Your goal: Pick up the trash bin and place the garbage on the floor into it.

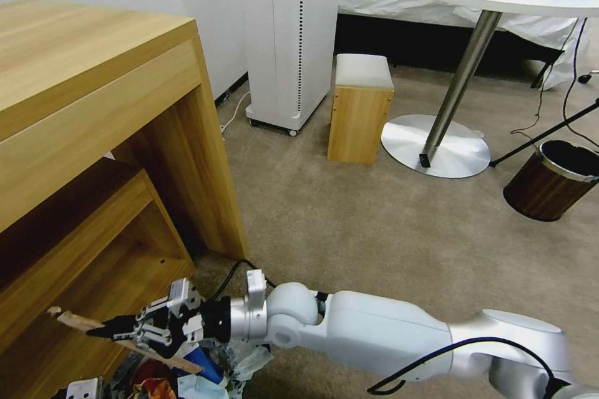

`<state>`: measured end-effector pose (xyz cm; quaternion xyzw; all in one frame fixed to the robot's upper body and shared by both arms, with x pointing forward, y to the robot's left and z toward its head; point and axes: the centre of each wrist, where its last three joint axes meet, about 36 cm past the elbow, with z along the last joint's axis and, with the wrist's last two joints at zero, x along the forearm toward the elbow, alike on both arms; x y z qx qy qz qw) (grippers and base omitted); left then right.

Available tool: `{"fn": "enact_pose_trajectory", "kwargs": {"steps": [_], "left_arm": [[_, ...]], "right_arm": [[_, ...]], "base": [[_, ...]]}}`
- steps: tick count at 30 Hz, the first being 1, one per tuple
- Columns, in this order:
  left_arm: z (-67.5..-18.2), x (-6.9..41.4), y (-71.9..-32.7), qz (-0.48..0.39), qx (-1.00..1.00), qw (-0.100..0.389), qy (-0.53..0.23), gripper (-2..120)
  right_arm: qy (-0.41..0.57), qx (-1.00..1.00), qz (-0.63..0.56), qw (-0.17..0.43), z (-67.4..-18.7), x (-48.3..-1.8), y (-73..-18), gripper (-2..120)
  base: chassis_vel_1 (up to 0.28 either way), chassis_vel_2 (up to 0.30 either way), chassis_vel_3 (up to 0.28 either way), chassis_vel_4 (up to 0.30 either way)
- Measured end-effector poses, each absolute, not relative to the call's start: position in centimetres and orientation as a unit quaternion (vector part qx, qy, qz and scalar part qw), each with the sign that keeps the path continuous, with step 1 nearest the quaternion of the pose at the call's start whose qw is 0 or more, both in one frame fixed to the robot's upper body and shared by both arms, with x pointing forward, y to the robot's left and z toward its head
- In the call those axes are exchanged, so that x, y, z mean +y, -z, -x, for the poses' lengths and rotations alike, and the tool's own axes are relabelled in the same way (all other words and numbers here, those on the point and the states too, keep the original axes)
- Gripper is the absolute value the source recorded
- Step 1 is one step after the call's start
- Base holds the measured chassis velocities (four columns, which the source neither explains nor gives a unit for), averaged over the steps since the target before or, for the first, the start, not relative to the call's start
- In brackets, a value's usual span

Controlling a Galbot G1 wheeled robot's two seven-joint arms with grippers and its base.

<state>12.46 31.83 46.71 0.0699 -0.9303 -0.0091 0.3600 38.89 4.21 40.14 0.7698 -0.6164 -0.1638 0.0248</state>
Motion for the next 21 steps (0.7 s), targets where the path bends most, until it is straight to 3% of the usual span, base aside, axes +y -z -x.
{"fn": "enact_pose_trajectory", "kwargs": {"steps": [20, 21], "left_arm": [[-12.0, 31.7, -46.6, -0.068, -0.929, 0.364, 0.013, 0], [-12.0, 31.6, -46.6, -0.068, -0.929, 0.364, 0.013, 0]], "right_arm": [[0.143, -0.609, -0.779, 0.04, -38.6, 4.0, -38.4, 0], [0.141, -0.607, -0.781, 0.039, -38.7, 4.0, -38.4, 4]], "base": [[0.0, 0.0, 0.0, 0.0], [0.0, 0.0, 0.0, 0.0]]}}
